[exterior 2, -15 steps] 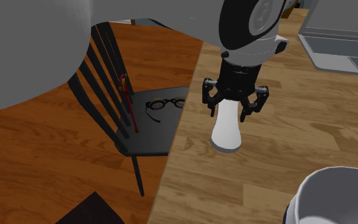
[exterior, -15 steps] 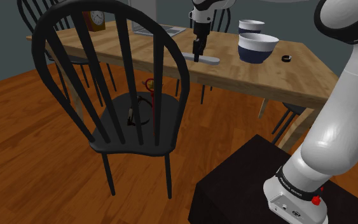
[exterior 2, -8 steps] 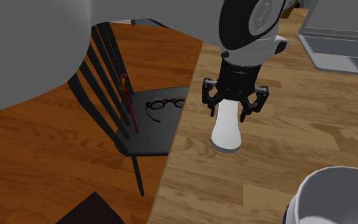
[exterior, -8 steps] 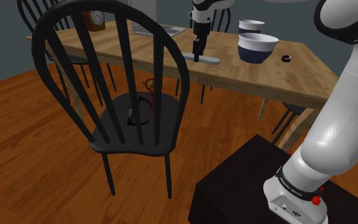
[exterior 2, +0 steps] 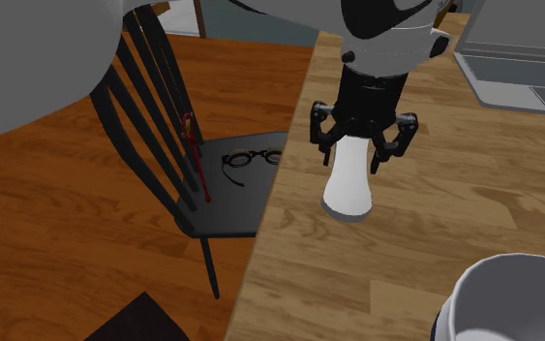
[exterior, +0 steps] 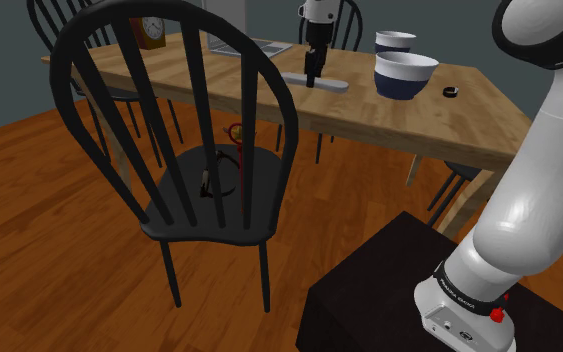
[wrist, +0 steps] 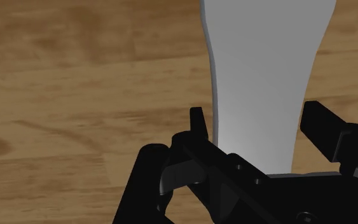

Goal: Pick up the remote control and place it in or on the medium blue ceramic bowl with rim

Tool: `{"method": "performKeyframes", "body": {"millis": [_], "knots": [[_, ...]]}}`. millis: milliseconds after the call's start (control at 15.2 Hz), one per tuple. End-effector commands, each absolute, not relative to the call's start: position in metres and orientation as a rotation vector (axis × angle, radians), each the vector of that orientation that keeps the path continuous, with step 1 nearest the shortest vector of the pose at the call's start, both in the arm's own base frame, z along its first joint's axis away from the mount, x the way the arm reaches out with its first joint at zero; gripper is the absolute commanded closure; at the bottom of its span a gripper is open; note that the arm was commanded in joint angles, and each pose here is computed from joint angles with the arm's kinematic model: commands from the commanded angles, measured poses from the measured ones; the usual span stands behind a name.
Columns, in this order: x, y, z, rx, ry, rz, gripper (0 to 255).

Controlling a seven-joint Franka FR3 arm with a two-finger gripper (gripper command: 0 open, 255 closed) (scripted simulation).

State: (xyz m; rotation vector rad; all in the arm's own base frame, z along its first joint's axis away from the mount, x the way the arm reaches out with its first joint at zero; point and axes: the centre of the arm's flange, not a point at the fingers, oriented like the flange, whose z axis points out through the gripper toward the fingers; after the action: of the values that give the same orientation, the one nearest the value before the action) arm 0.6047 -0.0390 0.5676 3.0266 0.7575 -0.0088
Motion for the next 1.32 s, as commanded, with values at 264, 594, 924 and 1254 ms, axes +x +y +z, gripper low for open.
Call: {"method": "performKeyframes", "body": {"millis": [264, 594, 924, 1254], "knots": [[0.605, -0.038, 0.6, 3.027, 0.757, -0.009, 255], [0.605, -0.038, 0.627, 3.027, 0.757, -0.009, 255], [0.605, -0.038, 0.653, 3.027, 0.757, -0.009, 255], [0.605, -0.038, 0.679, 3.027, 0.757, -0.009, 255]]}}
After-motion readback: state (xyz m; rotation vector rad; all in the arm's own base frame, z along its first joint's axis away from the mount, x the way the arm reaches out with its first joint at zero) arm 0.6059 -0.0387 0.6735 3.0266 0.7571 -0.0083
